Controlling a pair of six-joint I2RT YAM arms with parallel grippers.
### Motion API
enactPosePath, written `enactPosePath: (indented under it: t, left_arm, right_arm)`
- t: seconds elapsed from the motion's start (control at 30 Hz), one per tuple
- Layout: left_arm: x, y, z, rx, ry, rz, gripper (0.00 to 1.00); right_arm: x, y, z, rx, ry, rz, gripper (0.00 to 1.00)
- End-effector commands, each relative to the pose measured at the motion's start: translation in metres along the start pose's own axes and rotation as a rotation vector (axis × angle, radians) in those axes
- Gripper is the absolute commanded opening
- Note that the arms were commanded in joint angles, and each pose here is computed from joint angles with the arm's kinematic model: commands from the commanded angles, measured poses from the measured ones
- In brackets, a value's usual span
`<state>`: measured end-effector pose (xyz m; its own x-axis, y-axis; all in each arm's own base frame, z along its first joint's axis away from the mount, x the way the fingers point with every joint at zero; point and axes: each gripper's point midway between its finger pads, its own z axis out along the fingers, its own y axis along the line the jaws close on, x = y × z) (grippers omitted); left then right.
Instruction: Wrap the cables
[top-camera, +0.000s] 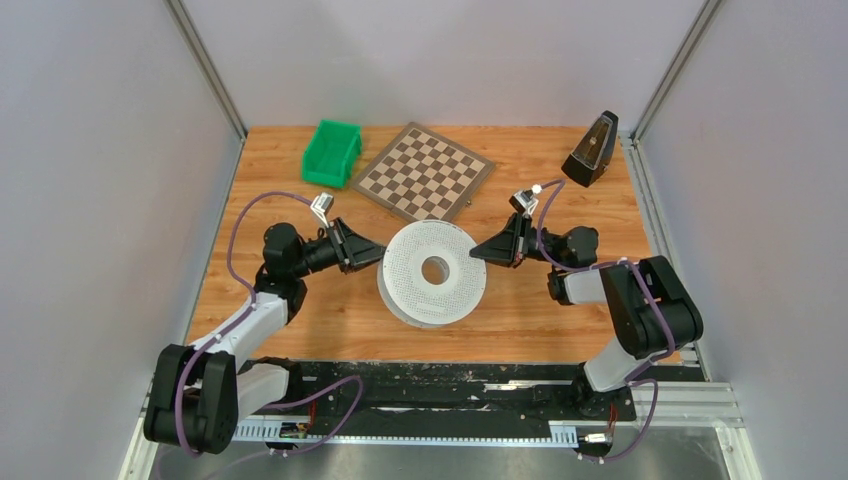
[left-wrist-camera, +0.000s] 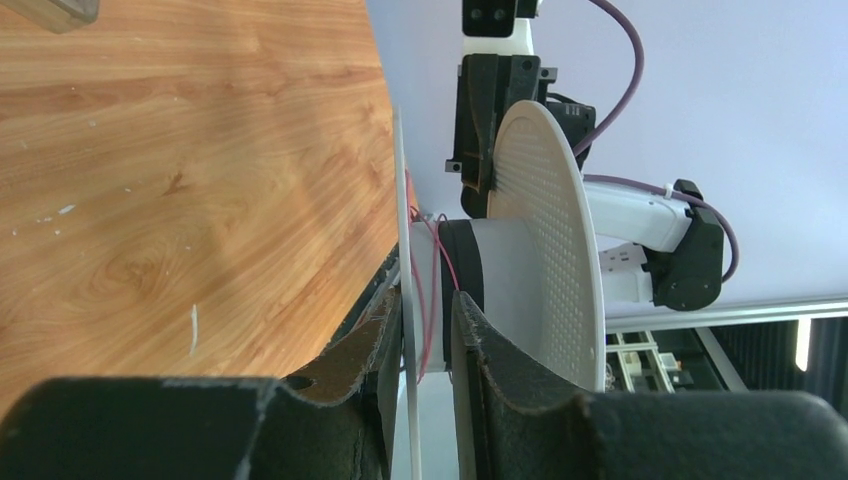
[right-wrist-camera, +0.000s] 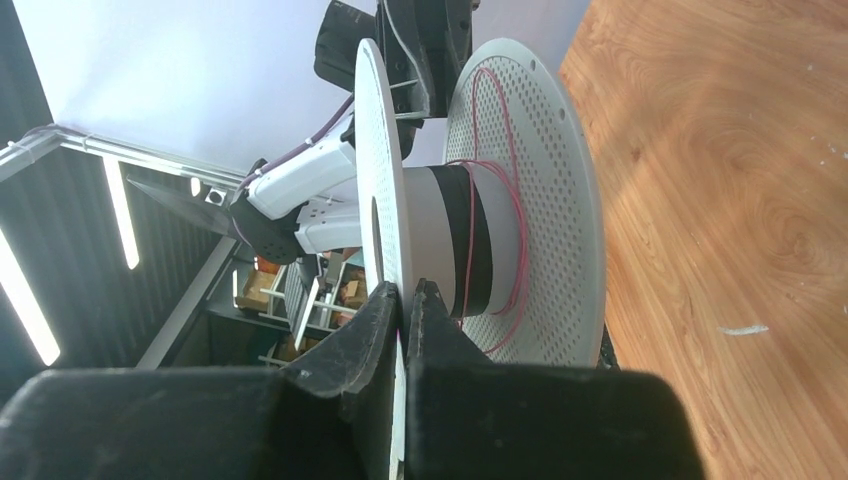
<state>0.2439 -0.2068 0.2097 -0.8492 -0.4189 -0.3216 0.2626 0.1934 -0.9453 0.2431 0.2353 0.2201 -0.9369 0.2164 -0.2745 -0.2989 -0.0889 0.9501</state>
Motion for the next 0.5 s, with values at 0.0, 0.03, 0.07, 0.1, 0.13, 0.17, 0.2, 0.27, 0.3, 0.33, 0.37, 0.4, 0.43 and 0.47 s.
enactPosePath:
  t: [0.0,0.03,0.07,0.1,0.13,0.17,0.2,0.27,0.3,0.33,0.37,0.4,0.43,0.47]
  left_arm:
    - [0.002,-0.026,-0.008,0.093,0.021,0.087,0.31]
    - [0.001,-0.026,-0.009,0.093,0.019,0.086,0.31]
    - [0.000,-0.025,-0.010,0.089,0.015,0.082,0.31]
    - [-0.001,-0.026,-0.011,0.090,0.013,0.080,0.31]
    - [-0.003,-0.026,-0.012,0.088,0.007,0.078,0.31]
    - [-0.004,-0.027,-0.013,0.090,0.006,0.077,0.31]
    - [-0.004,-0.027,-0.013,0.092,0.007,0.078,0.31]
    - [-0.004,-0.029,-0.014,0.094,0.008,0.081,0.31]
    - [-0.004,-0.028,-0.015,0.092,0.007,0.082,0.31]
    - [-0.004,-0.028,-0.016,0.091,0.006,0.082,0.31]
    - [-0.005,-0.028,-0.017,0.089,0.004,0.086,0.31]
    - [-0.004,-0.027,-0.017,0.085,0.005,0.082,0.31]
    - [-0.005,-0.026,-0.018,0.082,0.003,0.082,0.31]
    - [-0.005,-0.025,-0.018,0.079,0.003,0.080,0.31]
  right_arm:
    - [-0.013,0.003,-0.006,-0.026,-0.080,-0.051,0.00]
    - [-0.014,0.003,-0.007,-0.025,-0.079,-0.051,0.00]
    - [-0.014,0.003,-0.007,-0.024,-0.080,-0.049,0.00]
    - [-0.014,0.002,-0.008,-0.023,-0.081,-0.047,0.00]
    - [-0.015,0.003,-0.009,-0.025,-0.082,-0.049,0.00]
    - [-0.015,0.003,-0.010,-0.026,-0.084,-0.050,0.00]
    - [-0.016,0.004,-0.011,-0.030,-0.087,-0.055,0.00]
    - [-0.017,0.003,-0.011,-0.032,-0.090,-0.050,0.00]
    - [-0.018,0.003,-0.011,-0.032,-0.092,-0.049,0.00]
    - [-0.018,0.003,-0.012,-0.032,-0.093,-0.047,0.00]
    - [-0.018,0.002,-0.012,-0.031,-0.094,-0.041,0.00]
    - [-0.019,0.002,-0.012,-0.032,-0.094,-0.040,0.00]
    - [-0.019,0.002,-0.012,-0.032,-0.094,-0.037,0.00]
    - [-0.021,0.001,-0.013,-0.031,-0.099,-0.037,0.00]
